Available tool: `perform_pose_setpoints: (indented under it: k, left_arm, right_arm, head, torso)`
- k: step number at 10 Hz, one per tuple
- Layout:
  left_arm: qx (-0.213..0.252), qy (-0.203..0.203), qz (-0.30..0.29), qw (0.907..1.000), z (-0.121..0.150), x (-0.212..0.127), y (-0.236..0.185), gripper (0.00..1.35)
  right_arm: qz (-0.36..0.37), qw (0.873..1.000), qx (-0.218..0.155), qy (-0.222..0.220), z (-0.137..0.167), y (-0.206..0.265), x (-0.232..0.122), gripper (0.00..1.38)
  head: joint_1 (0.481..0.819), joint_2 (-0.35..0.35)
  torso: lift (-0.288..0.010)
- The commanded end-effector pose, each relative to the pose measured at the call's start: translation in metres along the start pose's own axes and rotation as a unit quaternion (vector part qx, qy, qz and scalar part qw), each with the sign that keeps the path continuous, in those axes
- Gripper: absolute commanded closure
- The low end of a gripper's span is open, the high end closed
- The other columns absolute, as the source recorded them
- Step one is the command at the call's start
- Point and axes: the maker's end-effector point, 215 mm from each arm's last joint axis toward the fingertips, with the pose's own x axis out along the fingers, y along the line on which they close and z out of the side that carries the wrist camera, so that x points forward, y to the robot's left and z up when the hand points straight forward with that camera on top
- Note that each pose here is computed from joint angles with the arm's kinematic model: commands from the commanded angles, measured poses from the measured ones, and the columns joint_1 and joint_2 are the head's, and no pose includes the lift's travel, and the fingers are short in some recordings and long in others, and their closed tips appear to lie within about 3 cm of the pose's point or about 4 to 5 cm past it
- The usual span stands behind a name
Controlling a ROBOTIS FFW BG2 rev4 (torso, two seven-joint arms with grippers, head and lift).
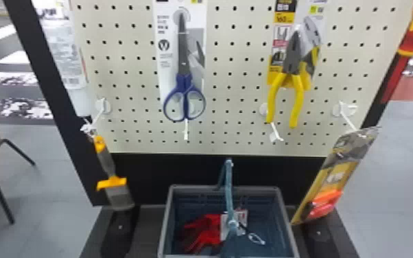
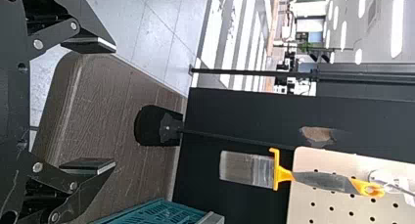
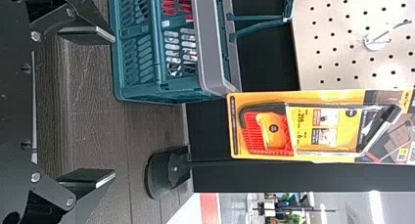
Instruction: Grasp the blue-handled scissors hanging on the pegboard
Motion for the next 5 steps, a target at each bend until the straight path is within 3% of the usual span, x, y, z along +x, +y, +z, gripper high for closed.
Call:
perform_pose_setpoints:
  k: [1, 5]
  left_arm:
    - [-0.019, 0.001, 0.005, 0.9998, -0.004, -0.001, 0.001, 0.44]
    - [-0.029, 0.002, -0.005, 0.9996, -0.014, -0.001, -0.002, 0.44]
  right_arm:
    - [-0.002, 1.000, 0.002, 0.003, -0.003, -0.002, -0.001, 0.31]
    - [-0.003, 1.000, 0.003, 0.004, -0.004, -0.002, -0.002, 0.31]
  head:
    - [0.549, 0.000]
    - [0.549, 0.000]
  torso:
    - [-0.100]
    - [-0.100]
